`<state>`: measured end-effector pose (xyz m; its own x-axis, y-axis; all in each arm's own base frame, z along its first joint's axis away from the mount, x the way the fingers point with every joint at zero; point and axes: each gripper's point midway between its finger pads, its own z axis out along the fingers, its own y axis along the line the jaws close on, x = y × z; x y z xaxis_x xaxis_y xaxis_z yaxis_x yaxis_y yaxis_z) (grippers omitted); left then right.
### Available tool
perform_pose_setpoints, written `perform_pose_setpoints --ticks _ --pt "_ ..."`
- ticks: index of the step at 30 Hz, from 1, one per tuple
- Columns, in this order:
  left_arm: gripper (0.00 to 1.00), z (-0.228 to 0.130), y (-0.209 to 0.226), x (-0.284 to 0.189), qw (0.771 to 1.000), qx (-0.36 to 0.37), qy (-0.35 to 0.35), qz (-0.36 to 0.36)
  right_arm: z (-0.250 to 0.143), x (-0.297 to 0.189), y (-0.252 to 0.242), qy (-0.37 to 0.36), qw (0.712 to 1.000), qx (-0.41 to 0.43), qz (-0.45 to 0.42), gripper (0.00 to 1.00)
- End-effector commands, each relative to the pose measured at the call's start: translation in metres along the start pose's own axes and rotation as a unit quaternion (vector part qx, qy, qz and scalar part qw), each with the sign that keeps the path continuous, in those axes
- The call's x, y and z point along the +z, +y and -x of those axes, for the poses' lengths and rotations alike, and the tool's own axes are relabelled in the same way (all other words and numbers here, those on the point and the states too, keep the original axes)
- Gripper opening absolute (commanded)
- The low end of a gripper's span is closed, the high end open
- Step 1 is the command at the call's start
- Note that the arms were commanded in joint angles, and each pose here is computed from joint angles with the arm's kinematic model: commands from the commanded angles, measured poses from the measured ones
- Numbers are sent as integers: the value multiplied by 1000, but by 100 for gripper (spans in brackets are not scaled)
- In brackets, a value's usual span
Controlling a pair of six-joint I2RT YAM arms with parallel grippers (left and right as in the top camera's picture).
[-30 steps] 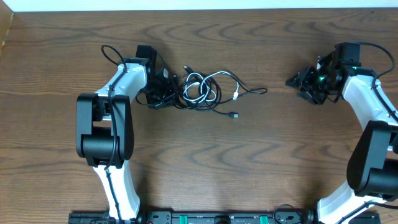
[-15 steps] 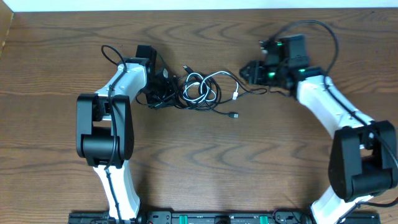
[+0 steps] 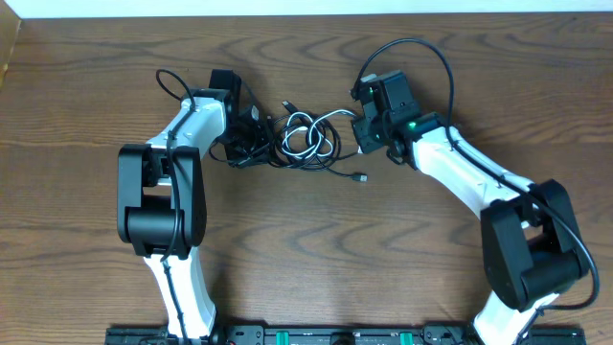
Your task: Untangle cables
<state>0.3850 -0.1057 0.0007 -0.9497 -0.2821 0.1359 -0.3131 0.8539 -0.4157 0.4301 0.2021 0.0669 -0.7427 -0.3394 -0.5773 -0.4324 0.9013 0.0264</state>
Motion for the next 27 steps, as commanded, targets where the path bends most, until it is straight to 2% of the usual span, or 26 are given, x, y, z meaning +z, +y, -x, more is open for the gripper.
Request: perform_pose_setpoints --ticks 1,4,5,7,9,11,15,21,27 --pt "8 6 20 4 999 -12 -9 40 -14 13 -5 26 1000 -14 -10 42" --pt "8 6 20 4 999 -12 -9 40 -17 15 -3 31 999 -14 -7 34" --pt "8 6 20 4 999 -12 -9 40 -16 15 -4 30 999 -14 -7 26" --pt "8 6 20 4 999 -12 -9 40 -14 15 -3 26 1000 -14 -7 1" --pt "8 6 20 4 999 -12 -9 40 -7 13 8 13 1000 -14 25 1" --pt "8 6 20 4 999 -12 -9 40 15 2 40 -31 993 -19 117 1" --pt "8 7 20 4 999 -12 -10 40 69 -43 90 -137 953 -18 270 1" --pt "8 7 20 4 999 -12 -10 40 128 -111 108 -255 905 -9 341 1" --pt "8 7 20 4 999 -12 -10 40 161 -181 102 -342 875 -26 342 1"
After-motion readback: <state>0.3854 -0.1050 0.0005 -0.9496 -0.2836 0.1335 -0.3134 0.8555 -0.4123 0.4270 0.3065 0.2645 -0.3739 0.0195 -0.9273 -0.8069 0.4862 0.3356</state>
